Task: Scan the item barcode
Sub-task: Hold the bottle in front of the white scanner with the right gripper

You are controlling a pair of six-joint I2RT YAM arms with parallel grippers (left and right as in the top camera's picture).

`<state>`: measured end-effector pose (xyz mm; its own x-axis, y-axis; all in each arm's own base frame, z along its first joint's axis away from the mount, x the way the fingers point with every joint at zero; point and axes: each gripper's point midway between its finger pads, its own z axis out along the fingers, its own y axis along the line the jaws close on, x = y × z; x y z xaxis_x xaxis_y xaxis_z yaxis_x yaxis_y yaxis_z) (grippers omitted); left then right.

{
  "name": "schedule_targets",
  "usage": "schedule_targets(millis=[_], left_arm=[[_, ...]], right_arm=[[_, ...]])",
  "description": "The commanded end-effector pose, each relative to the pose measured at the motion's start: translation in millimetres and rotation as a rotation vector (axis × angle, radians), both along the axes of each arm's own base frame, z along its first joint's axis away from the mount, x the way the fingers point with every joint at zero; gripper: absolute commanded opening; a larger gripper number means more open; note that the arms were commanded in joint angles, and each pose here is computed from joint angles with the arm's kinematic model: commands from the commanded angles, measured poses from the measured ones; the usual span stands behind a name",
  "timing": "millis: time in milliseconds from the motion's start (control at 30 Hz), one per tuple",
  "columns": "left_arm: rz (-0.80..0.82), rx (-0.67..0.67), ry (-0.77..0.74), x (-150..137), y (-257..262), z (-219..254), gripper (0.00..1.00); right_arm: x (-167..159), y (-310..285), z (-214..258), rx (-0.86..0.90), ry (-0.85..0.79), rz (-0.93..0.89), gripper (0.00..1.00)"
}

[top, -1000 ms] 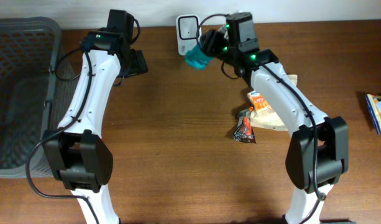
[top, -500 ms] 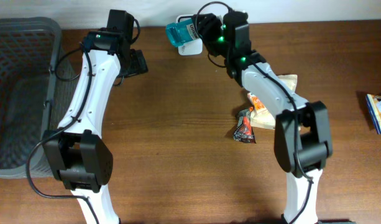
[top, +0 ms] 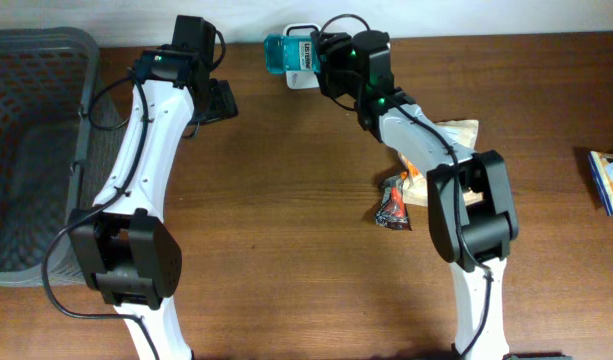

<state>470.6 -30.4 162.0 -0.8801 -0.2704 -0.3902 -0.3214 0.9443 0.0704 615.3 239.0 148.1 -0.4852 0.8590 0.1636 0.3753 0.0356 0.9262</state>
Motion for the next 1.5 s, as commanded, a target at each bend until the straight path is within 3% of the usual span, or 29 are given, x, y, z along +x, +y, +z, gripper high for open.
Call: schedule_targets(millis=[0, 633, 1167, 1300, 1467], left_arm=[[0.008, 0.002, 0.015, 0.0, -1.8, -7.4, 0.99], [0.008, 0.002, 0.015, 0.0, -1.8, -7.4, 0.99], [0.008, 0.002, 0.016, 0.0, -1.8, -7.6, 0.99], [0.008, 0.002, 0.016, -0.1, -1.7, -7.4, 0.99], [0.008, 0.002, 0.015, 0.0, -1.8, -7.4, 0.99]], right_arm=[[7.5, 1.3, 13.4, 0.12, 0.031, -0.05, 0.62], [25.4, -49.3, 11.6, 0.106, 0.024, -0.152, 0.63], [4.5, 12.5, -10.7, 0.114, 0.064, -0.012, 0.62], [5.5, 21.3, -0.4, 0.038, -0.048, 0.047, 0.59], [14.9, 23.8, 30.7, -0.049, -0.161, 0.075, 0.63]])
